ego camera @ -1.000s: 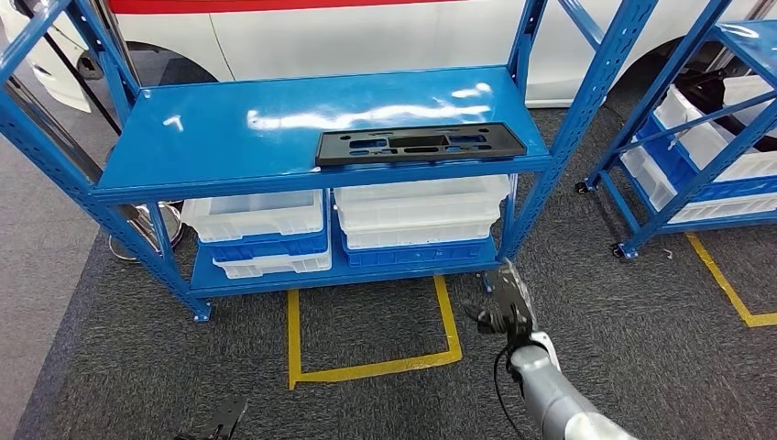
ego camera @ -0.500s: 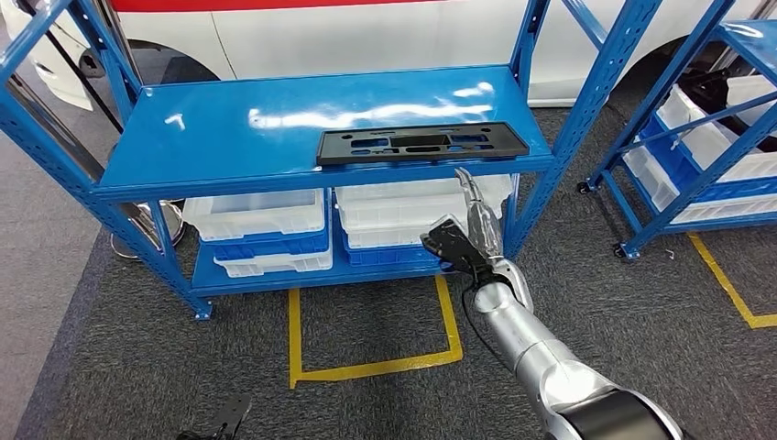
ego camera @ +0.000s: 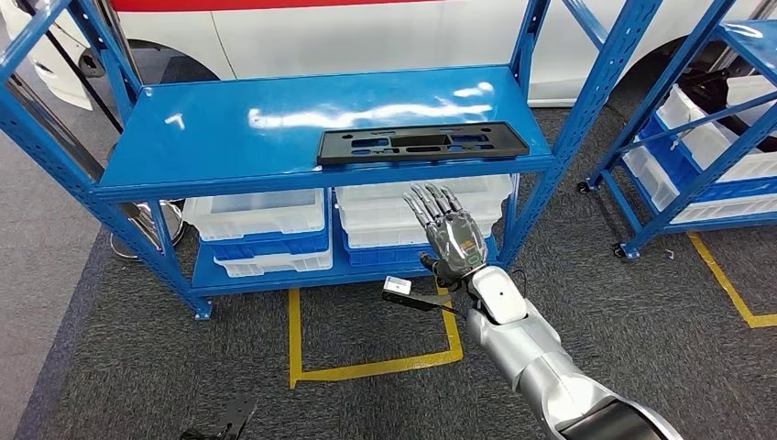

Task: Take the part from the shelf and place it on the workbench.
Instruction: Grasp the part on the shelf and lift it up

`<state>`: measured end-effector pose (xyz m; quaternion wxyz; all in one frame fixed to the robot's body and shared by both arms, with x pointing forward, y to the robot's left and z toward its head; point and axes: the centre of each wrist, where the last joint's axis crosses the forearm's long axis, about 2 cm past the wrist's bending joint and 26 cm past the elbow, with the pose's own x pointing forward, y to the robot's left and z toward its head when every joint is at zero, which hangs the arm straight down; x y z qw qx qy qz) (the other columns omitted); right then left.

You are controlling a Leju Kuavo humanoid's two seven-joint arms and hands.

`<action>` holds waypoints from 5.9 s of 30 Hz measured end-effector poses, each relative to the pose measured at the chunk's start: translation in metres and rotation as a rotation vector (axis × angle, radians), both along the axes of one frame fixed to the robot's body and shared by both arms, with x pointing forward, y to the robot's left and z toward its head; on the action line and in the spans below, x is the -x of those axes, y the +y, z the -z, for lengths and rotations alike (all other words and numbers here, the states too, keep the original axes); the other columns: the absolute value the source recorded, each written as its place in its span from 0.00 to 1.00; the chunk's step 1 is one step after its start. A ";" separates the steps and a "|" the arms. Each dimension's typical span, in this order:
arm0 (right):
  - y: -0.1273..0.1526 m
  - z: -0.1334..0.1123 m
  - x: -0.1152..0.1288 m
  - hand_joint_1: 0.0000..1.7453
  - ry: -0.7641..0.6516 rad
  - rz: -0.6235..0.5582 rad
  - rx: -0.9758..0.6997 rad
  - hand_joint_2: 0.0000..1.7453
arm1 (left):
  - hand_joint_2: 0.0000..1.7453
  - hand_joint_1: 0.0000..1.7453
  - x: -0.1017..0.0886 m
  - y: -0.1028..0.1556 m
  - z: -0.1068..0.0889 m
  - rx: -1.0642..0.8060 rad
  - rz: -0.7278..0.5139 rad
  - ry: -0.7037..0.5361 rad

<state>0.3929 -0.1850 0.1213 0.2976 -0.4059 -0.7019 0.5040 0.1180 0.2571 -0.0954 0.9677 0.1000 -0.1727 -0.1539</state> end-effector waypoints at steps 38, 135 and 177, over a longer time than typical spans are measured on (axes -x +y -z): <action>-0.025 0.004 -0.004 0.00 0.013 0.067 0.021 1.00 | 0.00 0.00 -0.002 -0.001 0.000 -0.002 0.024 0.014; 0.006 -0.010 -0.006 0.00 0.009 -0.020 -0.033 1.00 | 0.00 0.00 -0.003 0.000 -0.001 -0.027 0.051 0.043; -0.029 0.005 -0.012 1.00 0.249 0.196 0.073 1.00 | 0.00 0.00 0.004 0.003 0.001 -0.018 0.032 0.034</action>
